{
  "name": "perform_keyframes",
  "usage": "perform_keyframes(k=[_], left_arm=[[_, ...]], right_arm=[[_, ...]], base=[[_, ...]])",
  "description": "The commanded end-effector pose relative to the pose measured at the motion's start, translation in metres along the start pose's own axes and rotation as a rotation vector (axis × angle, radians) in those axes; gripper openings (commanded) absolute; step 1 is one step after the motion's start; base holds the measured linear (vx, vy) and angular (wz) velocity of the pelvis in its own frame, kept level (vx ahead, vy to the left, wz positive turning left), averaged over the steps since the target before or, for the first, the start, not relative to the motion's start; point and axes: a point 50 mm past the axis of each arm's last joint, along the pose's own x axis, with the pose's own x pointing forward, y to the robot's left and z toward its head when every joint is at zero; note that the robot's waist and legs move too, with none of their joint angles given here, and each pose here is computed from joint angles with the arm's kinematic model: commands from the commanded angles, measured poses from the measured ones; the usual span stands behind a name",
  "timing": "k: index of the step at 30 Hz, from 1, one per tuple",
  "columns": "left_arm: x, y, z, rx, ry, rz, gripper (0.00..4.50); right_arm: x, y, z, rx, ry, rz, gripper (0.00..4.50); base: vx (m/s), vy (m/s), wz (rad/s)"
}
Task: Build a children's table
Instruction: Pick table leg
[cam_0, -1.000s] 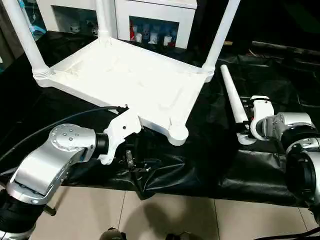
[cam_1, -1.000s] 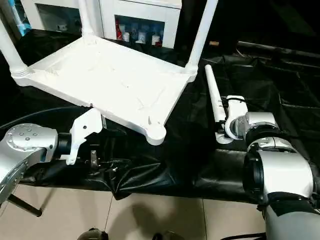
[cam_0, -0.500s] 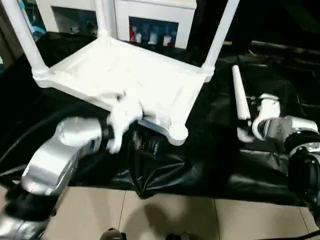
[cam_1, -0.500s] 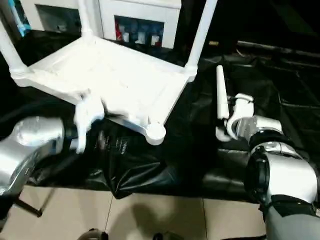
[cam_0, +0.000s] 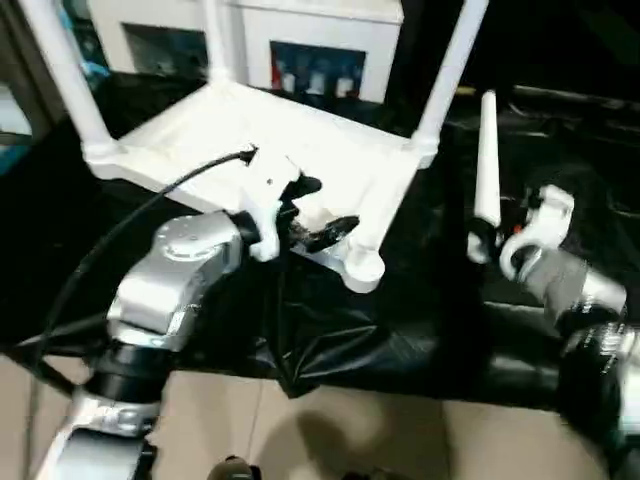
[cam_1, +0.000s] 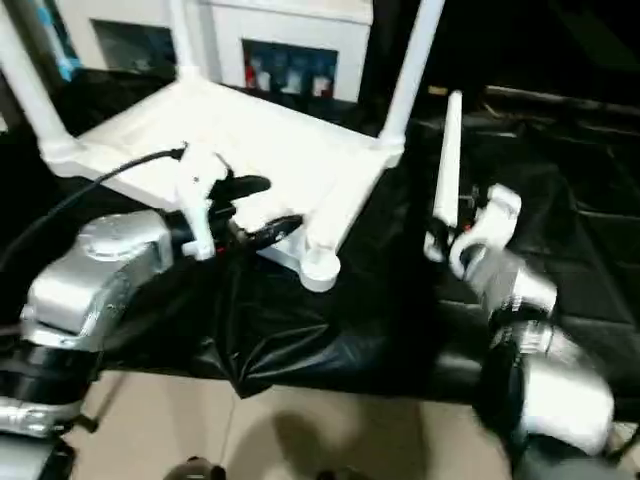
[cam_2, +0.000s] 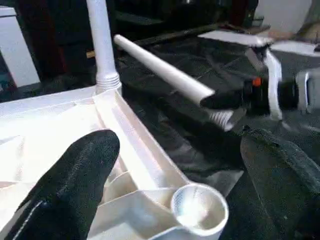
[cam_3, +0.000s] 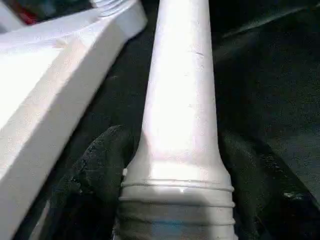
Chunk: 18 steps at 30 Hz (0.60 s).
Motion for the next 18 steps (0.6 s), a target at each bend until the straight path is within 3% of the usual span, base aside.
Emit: perform_keyframes(k=[1,2,6,11,14,18], left_arm=[[0.011,0.000,0.001,-0.057,0.006,0.012,4.50],[0.012,0.000,0.001,-0.062,0.007,0.014,4.50],[0.035,0.004,-0.001,-0.296,-0.021,0.059,4.50],[0.056,0.005,0.005,-0.437,-0.067,0.038,4.50],[0.064,0.004,0.008,-0.469,-0.076,0.016,4.50],[0.075,-0.003,0.025,-0.627,-0.169,-0.076,4.50]], right_arm=[[-0.008,0.008,0.021,-0.014,-0.185,0.109,2.63],[-0.008,0.009,0.021,-0.015,-0.190,0.115,2.63],[-0.025,0.026,0.008,0.036,-0.290,0.250,2.63],[-0.038,0.040,-0.007,0.056,-0.347,0.306,2.63],[-0.044,0.046,-0.009,0.050,-0.371,0.331,2.63],[-0.054,0.065,-0.010,-0.021,-0.374,0.419,2.63]], base=[[0.000,0.000,0.00],[0.000,0.000,0.00],[0.000,0.000,0.00],[0.000,0.000,0.00],[0.000,0.000,0.00],[0.000,0.000,0.00]])
